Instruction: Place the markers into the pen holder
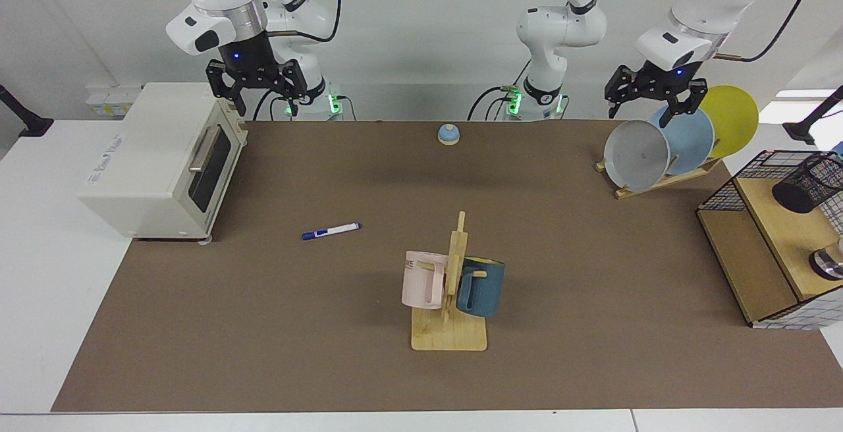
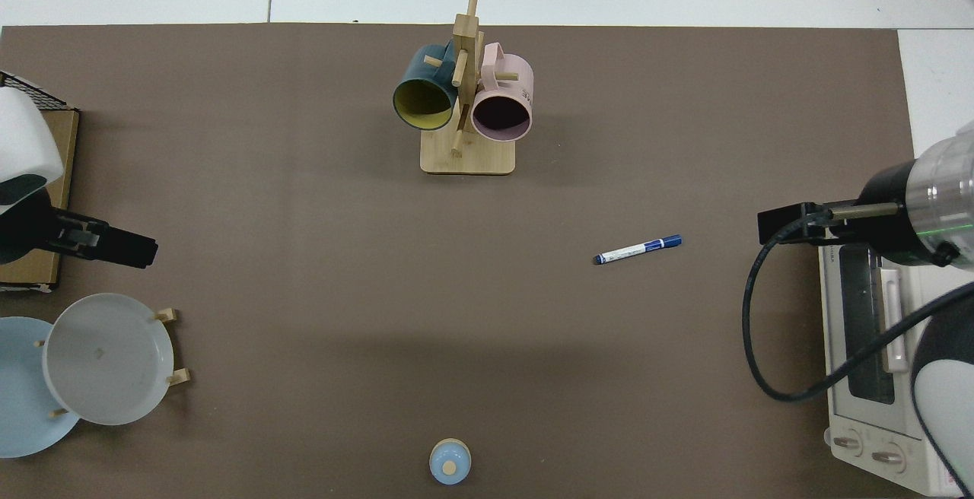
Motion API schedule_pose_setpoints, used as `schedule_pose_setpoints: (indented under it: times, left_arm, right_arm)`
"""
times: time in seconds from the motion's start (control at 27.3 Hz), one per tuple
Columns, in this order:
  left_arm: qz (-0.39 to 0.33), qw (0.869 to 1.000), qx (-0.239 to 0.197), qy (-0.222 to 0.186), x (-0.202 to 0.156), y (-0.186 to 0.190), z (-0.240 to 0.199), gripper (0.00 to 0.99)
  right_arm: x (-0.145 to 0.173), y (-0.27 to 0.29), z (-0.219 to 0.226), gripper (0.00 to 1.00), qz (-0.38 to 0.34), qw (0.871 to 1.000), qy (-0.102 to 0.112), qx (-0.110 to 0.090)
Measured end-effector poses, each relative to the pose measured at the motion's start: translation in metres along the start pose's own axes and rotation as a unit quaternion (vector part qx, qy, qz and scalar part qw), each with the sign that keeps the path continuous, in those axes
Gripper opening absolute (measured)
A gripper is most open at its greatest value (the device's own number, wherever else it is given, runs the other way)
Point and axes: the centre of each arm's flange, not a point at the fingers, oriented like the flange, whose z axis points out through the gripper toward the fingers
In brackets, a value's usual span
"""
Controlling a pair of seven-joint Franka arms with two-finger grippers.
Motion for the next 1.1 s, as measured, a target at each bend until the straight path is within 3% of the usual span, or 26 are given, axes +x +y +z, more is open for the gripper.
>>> schedule_pose_setpoints:
  times: [0.77, 1.1]
  left_arm:
    - [0.0, 1.0, 0.0, 0.0, 0.0, 0.0, 0.0, 0.987]
    - [0.0, 1.0, 0.0, -0.001, 0.0, 0.0, 0.001, 0.987]
  right_arm:
    - [0.0, 0.001, 0.007, 1.0, 0.019, 1.0, -0.007, -0.001]
    - [0.002, 0.0, 0.017, 1.0, 0.144, 0.99, -0.006, -0.002]
